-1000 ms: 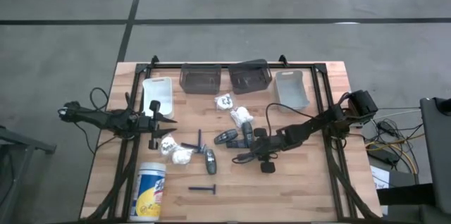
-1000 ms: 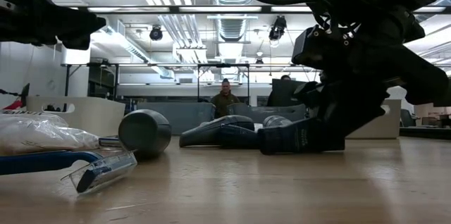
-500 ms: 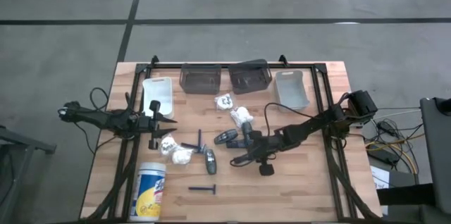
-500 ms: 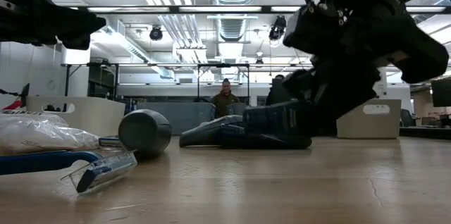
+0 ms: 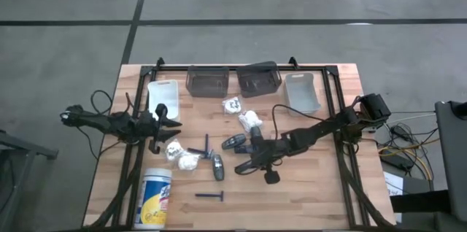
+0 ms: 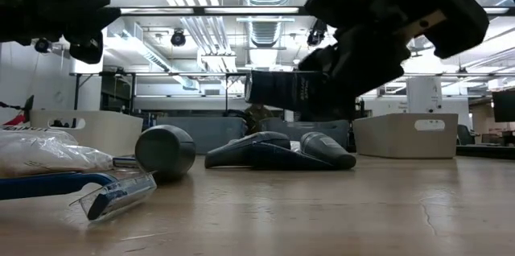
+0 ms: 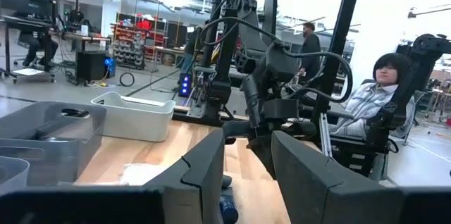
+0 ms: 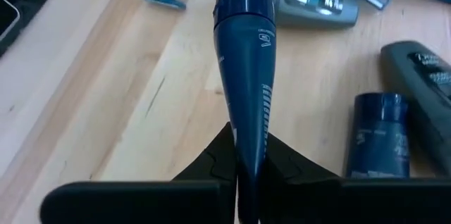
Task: Pick & Place Travel size toiletries
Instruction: Put the blue shave cream into the gray bin
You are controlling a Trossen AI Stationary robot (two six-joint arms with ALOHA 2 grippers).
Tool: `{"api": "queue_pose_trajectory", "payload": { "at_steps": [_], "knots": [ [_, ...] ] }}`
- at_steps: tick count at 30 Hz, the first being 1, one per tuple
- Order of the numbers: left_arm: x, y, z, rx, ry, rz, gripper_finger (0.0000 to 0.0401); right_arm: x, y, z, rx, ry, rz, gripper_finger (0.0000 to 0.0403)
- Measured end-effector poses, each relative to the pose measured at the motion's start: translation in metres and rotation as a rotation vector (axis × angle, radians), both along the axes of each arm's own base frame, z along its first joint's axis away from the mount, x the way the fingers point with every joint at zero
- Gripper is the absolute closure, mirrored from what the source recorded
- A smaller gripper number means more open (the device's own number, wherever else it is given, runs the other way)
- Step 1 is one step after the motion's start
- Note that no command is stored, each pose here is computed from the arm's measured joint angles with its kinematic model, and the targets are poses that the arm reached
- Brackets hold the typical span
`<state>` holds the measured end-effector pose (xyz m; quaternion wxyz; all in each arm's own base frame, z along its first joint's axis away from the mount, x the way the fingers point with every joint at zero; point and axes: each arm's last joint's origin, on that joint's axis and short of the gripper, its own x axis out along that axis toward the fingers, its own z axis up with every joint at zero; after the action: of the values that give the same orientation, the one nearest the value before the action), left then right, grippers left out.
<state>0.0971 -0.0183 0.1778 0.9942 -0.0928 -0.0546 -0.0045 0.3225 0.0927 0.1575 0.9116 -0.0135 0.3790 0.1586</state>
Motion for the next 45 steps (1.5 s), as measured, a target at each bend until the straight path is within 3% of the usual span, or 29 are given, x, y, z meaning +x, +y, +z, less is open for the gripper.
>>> {"api": "queue_pose_trajectory", "payload": {
  "at_steps": [6, 12, 24, 31, 40, 45],
  "knots": [
    [0.0, 0.0, 0.001, 0.004, -0.007, 0.002, 0.0275, 0.004, 0.002, 0.007, 0.031, -0.016, 0.029, 0.0389],
    [0.001, 0.002, 0.006, 0.009, -0.058, 0.081, 0.0275, 0.008, 0.003, 0.013, 0.033, -0.038, 0.036, 0.0381],
    [0.022, -0.003, 0.002, 0.085, 0.132, 0.081, 0.0263, 0.008, -0.017, 0.03, 0.012, -0.085, 0.011, 0.0382],
    [0.054, -0.012, 0.022, 0.166, 0.254, 0.081, 0.0224, 0.011, -0.04, 0.037, 0.011, -0.11, -0.06, 0.0389],
    [0.115, -0.028, 0.046, 0.287, 0.365, 0.069, 0.0193, 0.016, -0.062, 0.042, 0.012, -0.166, -0.128, 0.0381],
    [0.145, -0.036, 0.044, 0.339, 0.444, 0.059, 0.0183, 0.019, -0.069, 0.045, 0.01, -0.201, -0.147, 0.0389]
  ]
}}
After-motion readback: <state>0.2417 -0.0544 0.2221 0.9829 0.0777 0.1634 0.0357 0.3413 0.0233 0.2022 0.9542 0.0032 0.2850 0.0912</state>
